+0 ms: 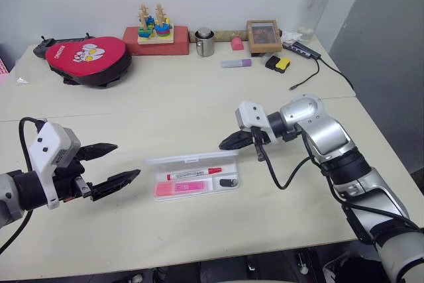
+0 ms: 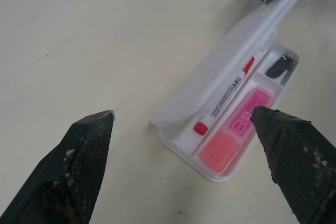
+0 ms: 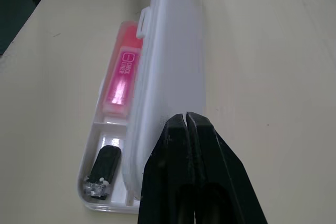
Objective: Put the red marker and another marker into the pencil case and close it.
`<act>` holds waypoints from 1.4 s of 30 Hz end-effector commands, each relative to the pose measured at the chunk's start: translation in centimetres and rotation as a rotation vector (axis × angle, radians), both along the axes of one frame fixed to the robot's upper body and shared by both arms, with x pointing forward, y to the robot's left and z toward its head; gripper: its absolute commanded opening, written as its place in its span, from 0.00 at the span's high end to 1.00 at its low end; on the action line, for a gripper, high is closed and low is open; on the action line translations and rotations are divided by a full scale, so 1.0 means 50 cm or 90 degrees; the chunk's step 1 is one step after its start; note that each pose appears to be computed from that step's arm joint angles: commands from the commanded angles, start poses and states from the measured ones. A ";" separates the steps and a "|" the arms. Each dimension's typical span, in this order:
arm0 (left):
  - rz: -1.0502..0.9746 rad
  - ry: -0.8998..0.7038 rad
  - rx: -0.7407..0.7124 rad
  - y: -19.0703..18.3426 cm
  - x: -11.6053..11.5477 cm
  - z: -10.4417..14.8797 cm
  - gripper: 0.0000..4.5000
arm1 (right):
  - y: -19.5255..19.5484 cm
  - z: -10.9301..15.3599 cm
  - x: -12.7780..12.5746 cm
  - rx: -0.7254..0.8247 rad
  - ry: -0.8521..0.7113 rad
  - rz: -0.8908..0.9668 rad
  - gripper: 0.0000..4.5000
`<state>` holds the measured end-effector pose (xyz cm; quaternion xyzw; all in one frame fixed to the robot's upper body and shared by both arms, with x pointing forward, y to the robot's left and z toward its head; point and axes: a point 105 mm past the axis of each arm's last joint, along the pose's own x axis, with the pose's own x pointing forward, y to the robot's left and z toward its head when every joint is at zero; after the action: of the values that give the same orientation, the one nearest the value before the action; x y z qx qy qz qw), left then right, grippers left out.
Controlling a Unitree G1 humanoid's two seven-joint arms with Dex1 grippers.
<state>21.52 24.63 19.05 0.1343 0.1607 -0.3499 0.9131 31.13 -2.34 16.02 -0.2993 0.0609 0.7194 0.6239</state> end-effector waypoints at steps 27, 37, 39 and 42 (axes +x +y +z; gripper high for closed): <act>-0.013 -0.033 0.017 -0.006 0.017 0.019 0.00 | 0.008 -0.126 -0.009 -0.076 0.043 -0.041 0.99; -0.012 -0.032 0.015 -0.007 0.017 0.016 0.00 | 0.036 -0.115 -0.033 -0.059 0.058 -0.011 0.99; -0.012 -0.031 0.015 -0.007 0.017 0.016 0.00 | 0.044 -0.113 -0.036 -0.055 0.060 -0.006 0.99; -0.012 -0.031 0.016 -0.007 0.016 0.016 0.00 | 0.063 -0.108 -0.044 -0.045 0.059 0.007 0.99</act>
<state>22.27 24.17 19.19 0.1408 0.1540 -0.3568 0.9106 29.98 -0.34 11.19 -0.2898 0.1121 0.7191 0.6216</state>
